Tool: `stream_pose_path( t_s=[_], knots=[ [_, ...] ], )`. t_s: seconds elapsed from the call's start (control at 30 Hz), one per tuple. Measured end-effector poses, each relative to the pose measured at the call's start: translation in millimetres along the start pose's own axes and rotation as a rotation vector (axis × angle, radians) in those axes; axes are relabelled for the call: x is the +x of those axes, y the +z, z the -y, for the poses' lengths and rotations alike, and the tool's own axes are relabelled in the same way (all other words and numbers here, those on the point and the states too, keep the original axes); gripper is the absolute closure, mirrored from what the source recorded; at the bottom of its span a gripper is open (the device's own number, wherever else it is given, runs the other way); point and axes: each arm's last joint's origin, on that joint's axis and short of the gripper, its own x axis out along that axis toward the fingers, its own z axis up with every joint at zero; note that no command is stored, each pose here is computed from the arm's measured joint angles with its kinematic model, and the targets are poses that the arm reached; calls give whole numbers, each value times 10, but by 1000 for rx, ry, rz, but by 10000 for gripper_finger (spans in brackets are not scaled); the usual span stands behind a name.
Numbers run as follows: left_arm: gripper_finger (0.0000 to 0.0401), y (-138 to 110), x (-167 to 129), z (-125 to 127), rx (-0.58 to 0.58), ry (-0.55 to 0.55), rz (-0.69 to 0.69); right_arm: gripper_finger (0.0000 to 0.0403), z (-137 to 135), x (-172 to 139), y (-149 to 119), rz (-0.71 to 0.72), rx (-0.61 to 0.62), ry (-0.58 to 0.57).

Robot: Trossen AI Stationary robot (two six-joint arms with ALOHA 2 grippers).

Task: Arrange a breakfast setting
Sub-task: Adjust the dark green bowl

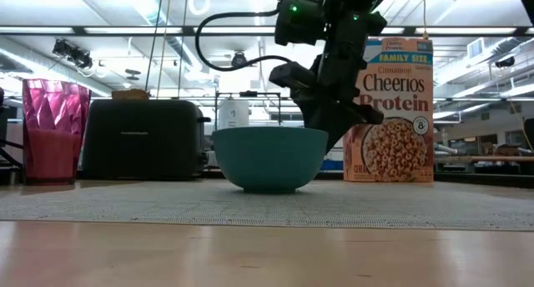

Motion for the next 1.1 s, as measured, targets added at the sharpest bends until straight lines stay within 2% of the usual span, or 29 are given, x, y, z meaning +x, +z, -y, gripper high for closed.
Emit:
stream_pose_path(
  t_s=[0.27, 0.5, 0.7, 1.1],
  knots=[
    [268, 35, -53, 23, -4, -7, 16, 391, 15, -6, 37, 20, 9, -2],
    [268, 25, -41, 17, 2, -4, 10, 390, 66, -152, 72, -5, 41, 24],
    [268, 26, -42, 17, 3, -4, 10, 392, 115, -167, -34, -74, -44, -33],
    [268, 25, -42, 17, 4, -4, 10, 392, 168, -100, -68, -19, -68, -99]
  ],
)
